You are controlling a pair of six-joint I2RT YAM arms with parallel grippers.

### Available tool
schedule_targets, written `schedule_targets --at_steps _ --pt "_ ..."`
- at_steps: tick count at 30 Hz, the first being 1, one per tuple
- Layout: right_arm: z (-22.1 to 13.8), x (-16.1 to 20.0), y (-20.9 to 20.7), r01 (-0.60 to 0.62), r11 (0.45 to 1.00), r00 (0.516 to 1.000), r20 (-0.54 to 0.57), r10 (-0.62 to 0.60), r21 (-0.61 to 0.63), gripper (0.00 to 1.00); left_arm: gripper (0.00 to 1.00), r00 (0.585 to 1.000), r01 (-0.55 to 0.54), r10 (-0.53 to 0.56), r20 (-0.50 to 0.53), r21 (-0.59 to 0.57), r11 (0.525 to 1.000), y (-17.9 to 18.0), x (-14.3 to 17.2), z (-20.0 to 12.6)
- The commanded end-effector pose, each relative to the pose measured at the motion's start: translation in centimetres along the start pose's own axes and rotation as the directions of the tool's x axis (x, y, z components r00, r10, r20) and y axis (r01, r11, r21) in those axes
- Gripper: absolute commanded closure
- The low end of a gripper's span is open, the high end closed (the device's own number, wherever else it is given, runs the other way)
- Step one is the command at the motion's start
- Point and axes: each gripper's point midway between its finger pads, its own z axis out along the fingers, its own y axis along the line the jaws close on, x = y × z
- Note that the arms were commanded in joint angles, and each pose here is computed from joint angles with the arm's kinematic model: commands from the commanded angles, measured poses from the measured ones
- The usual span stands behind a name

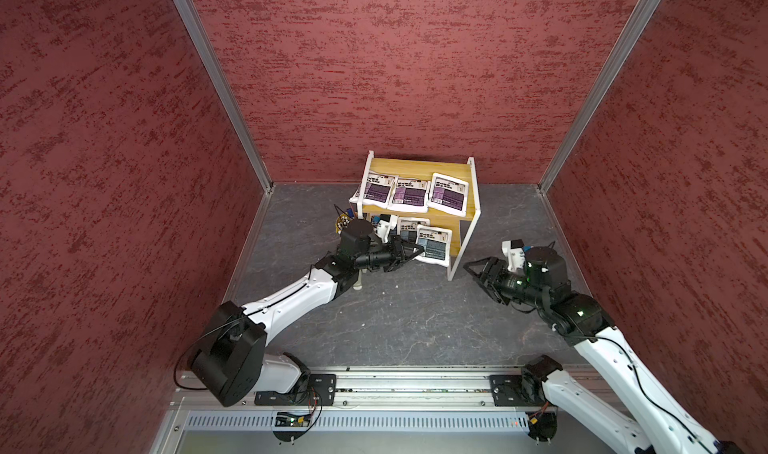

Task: Place the bagged coffee beans on the shelf by color
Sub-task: Place the bagged coffee beans on the shelf.

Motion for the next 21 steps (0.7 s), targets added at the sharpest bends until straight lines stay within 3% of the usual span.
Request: schedule_targets --at_steps 1,21 --pt "-0.4 -0.1 1.1 0.032 0.999 0.999 -0.019 -0.032 -0.03 0.4 0.92 0.998 -0.06 0.06 0.009 0.011 0.998 -0.5 -0.8 0.7" --pt "-0.4 -0.2 0.6 0.02 0.999 0.999 -0.042 -0.021 -0.025 0.39 0.92 0.978 -0.144 0.15 0.143 -0.052 0.988 0.2 -3.3 3.7"
